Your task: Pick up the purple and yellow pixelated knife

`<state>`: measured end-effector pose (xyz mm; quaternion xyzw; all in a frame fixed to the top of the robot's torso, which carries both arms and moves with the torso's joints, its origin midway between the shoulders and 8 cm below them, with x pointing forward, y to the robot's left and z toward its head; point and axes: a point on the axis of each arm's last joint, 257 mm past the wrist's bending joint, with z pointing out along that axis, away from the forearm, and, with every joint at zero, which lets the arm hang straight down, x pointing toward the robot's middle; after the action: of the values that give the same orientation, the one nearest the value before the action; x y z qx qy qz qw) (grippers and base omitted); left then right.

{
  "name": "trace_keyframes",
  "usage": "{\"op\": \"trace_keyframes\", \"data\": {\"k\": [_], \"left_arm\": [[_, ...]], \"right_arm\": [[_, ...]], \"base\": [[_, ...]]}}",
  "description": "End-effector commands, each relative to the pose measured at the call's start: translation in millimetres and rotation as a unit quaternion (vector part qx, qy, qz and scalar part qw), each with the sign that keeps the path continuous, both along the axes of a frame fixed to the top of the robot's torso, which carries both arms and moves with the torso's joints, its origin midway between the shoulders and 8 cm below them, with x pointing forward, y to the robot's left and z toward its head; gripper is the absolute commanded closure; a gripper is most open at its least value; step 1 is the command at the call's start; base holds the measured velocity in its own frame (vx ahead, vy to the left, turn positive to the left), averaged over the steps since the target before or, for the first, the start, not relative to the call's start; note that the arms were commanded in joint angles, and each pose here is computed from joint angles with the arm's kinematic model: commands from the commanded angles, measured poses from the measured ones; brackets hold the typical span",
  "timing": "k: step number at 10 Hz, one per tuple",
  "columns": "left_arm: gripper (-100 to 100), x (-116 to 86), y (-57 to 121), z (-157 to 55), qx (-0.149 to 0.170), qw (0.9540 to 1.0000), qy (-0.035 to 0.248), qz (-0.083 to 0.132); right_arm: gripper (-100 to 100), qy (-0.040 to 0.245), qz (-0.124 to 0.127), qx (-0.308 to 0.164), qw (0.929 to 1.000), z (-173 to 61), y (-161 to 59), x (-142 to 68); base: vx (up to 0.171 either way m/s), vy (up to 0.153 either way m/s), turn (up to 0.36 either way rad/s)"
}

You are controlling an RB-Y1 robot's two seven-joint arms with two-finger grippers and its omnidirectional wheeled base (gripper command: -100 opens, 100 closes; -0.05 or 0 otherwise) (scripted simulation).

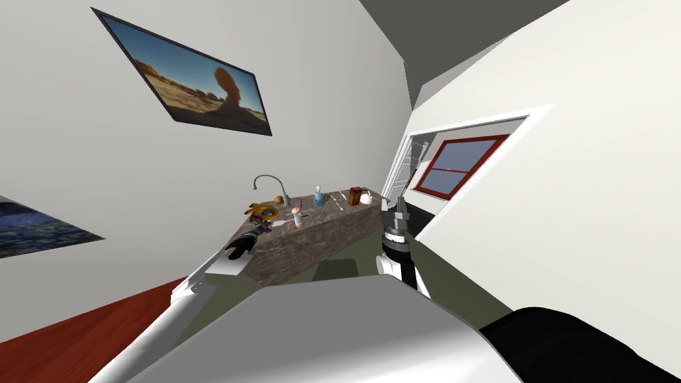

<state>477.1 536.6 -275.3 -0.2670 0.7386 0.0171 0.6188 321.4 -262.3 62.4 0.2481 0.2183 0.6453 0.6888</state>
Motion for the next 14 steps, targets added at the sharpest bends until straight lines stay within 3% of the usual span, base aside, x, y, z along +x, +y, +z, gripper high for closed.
{"op": "trace_keyframes", "data": {"k": [1, 2, 3, 5, 6, 8, 9, 11, 12, 14], "left_arm": [[100, -12.0, -3.0, 1.6, 0.001, 1.0000, -0.002, -0.006], [100, -21.6, -0.4, -6.6, 0.001, 1.0000, 0.007, -0.003], [100, -25.0, -7.4, 7.1, 0.001, 0.9999, -0.010, -0.014], [100, -44.5, -4.0, -6.8, 0.002, 0.9999, 0.006, -0.010], [100, -48.9, -9.8, 4.3, 0.001, 0.9998, -0.007, -0.019], [100, -67.1, -9.0, -5.6, 0.002, 0.9998, 0.007, -0.018], [100, -73.5, -15.4, 4.9, 0.001, 0.9996, -0.005, -0.028], [100, -89.3, -15.2, -2.9, 0.002, 0.9996, 0.007, -0.026], [100, -94.0, -22.8, 9.2, 0.001, 0.9993, -0.005, -0.037], [100, -110.8, -22.7, 1.1, 0.001, 0.9993, 0.008, -0.035]], "right_arm": [[0, 0.000, 0.000, 0.000, 1.0000, 0.0, 0.0, 0.0], [0, 0.000, 0.000, 0.000, 1.0000, 0.0, 0.0, 0.0], [0, 0.000, 0.000, 0.000, 1.0000, 0.1, 0.0, 0.0], [0, 0.000, 0.000, 0.000, 1.0000, 0.0, 0.0, 0.0], [0, 0.000, 0.000, 0.000, 1.0000, 0.1, 0.0, 0.0], [0, 0.000, 0.000, 0.000, 1.0000, 0.0, 0.0, 0.0], [0, 0.000, 0.000, 0.000, 1.0000, 0.1, 0.0, 0.0], [0, 0.000, 0.000, 0.000, 1.0000, 0.0, 0.0, 0.0], [0, 0.000, 0.000, 0.000, 1.0000, 0.1, 0.0, 0.0], [0, 0.000, 0.000, 0.000, 1.0000, 0.0, 0.0, 0.0]], "base": [[0.111, -0.017, 0.082], [0.047, -0.005, 0.000], [0.099, -0.007, 0.083], [0.085, -0.008, 0.030], [0.110, -0.010, 0.090], [0.084, -0.009, 0.029], [0.090, -0.014, 0.071], [0.083, -0.012, 0.043], [0.086, -0.022, 0.082], [0.088, -0.020, 0.035]]}}
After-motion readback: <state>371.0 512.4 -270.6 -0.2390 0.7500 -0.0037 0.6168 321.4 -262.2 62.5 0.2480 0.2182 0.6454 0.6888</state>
